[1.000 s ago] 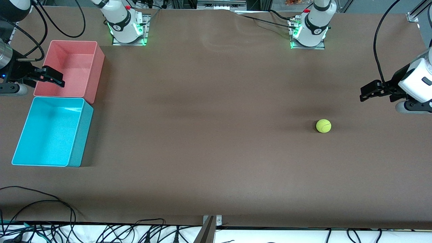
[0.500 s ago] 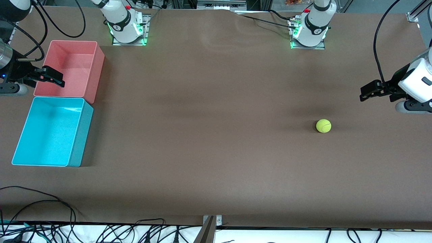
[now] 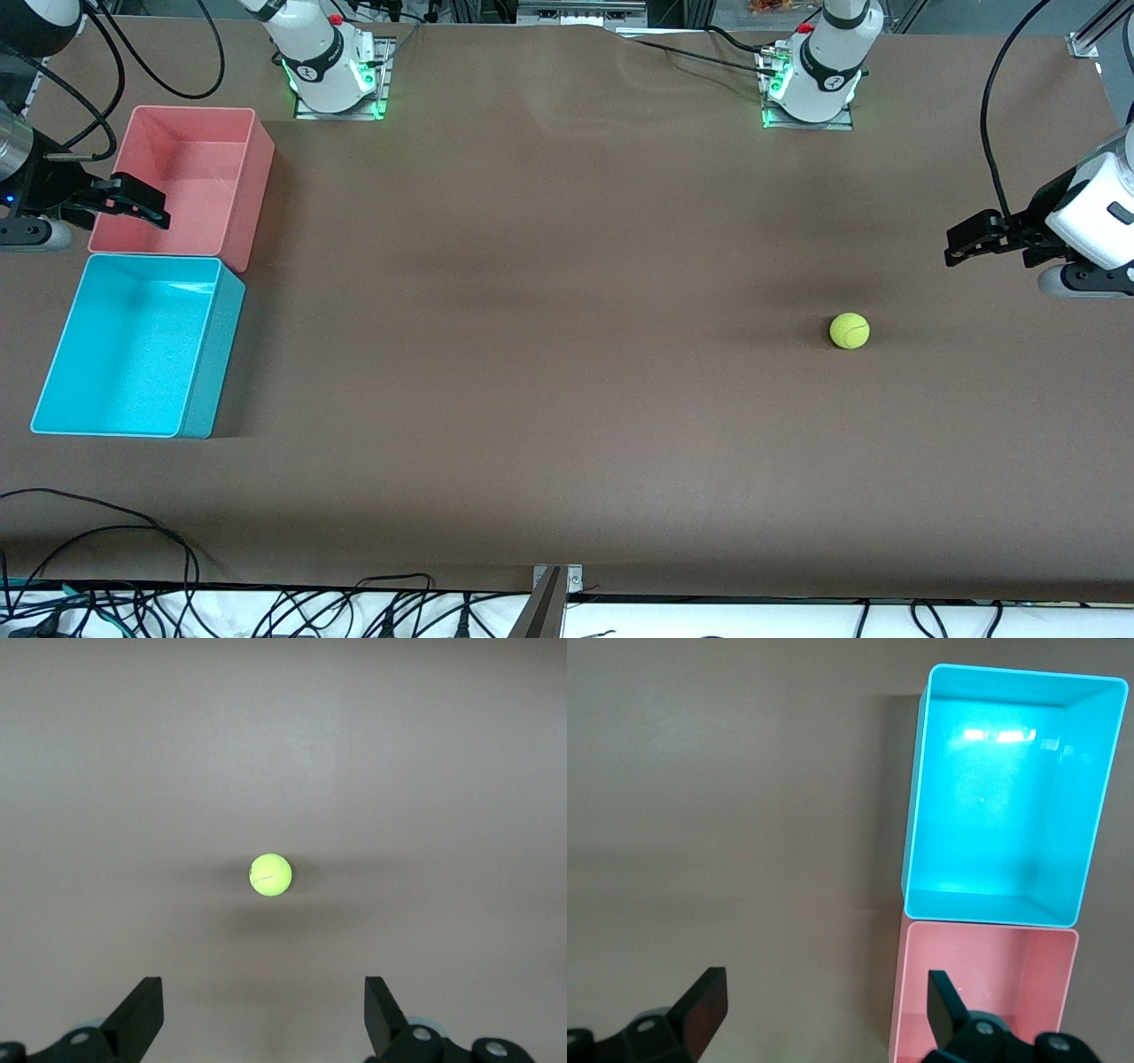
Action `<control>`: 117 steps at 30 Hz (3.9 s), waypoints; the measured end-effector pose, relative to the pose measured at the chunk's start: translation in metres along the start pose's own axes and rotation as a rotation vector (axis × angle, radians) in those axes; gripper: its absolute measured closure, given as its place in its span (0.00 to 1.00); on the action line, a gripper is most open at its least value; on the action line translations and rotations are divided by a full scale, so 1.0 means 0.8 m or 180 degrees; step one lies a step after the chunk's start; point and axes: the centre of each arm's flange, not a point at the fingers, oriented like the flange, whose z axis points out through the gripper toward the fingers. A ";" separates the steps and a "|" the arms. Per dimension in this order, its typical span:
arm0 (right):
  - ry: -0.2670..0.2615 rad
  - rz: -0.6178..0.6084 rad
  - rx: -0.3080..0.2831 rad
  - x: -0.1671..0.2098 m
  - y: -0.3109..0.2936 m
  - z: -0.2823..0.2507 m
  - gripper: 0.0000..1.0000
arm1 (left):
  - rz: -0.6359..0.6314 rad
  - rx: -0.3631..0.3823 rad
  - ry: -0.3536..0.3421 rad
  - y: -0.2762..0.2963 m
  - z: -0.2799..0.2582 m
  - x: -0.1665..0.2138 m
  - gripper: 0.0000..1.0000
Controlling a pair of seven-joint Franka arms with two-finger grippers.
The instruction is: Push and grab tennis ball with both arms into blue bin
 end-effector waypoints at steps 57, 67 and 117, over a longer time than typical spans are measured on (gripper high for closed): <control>0.0004 -0.0004 0.0002 0.000 -0.001 0.000 0.00 | -0.0003 0.0000 -0.0001 -0.001 0.000 0.000 0.00; 0.0004 -0.0004 0.0002 0.000 -0.001 0.000 0.00 | -0.0003 0.0000 -0.0001 -0.001 0.000 0.000 0.00; 0.0005 -0.0005 0.0002 0.000 -0.001 0.000 0.00 | -0.0005 0.0000 0.0008 -0.001 -0.001 0.000 0.24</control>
